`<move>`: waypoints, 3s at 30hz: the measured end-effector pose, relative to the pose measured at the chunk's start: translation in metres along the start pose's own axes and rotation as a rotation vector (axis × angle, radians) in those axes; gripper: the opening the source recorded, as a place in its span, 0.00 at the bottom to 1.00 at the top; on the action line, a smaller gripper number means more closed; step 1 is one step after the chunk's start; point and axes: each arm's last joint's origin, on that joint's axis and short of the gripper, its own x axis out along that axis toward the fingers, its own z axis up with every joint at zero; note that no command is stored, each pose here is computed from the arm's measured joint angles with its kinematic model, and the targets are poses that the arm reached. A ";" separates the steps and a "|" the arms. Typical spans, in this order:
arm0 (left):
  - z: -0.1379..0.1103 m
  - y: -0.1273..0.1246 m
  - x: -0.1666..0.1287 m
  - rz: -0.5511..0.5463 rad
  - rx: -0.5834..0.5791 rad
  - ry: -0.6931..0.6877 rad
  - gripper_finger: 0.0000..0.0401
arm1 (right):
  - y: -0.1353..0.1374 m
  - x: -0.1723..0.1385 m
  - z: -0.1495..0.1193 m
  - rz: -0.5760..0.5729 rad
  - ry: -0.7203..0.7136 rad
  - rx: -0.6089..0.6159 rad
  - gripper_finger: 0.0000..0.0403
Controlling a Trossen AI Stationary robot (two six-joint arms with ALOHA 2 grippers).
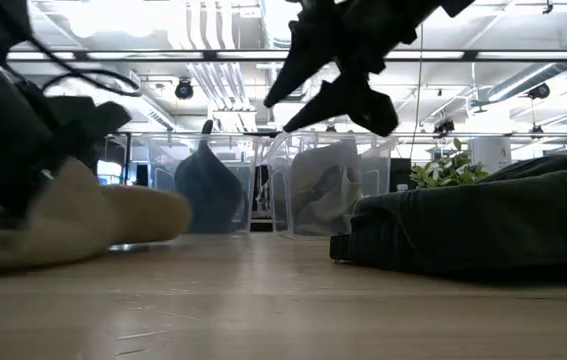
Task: Pick & Place hat
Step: Put the brown cap into the right transparent container
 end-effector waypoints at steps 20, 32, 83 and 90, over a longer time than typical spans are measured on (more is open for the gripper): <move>0.015 -0.042 -0.021 -0.384 0.145 0.010 0.23 | -0.027 0.012 -0.026 0.031 0.159 0.506 0.47; -0.004 -0.037 0.001 -0.318 0.162 0.075 0.23 | -0.026 0.063 -0.031 0.031 0.201 0.561 0.61; 0.134 -0.103 -0.169 -0.801 0.291 -0.527 0.23 | -0.022 -0.143 0.100 -0.404 -0.677 0.089 0.03; 0.129 -0.106 -0.158 -0.769 0.282 -0.516 0.23 | -0.067 -0.093 0.129 -0.607 -0.642 0.152 0.03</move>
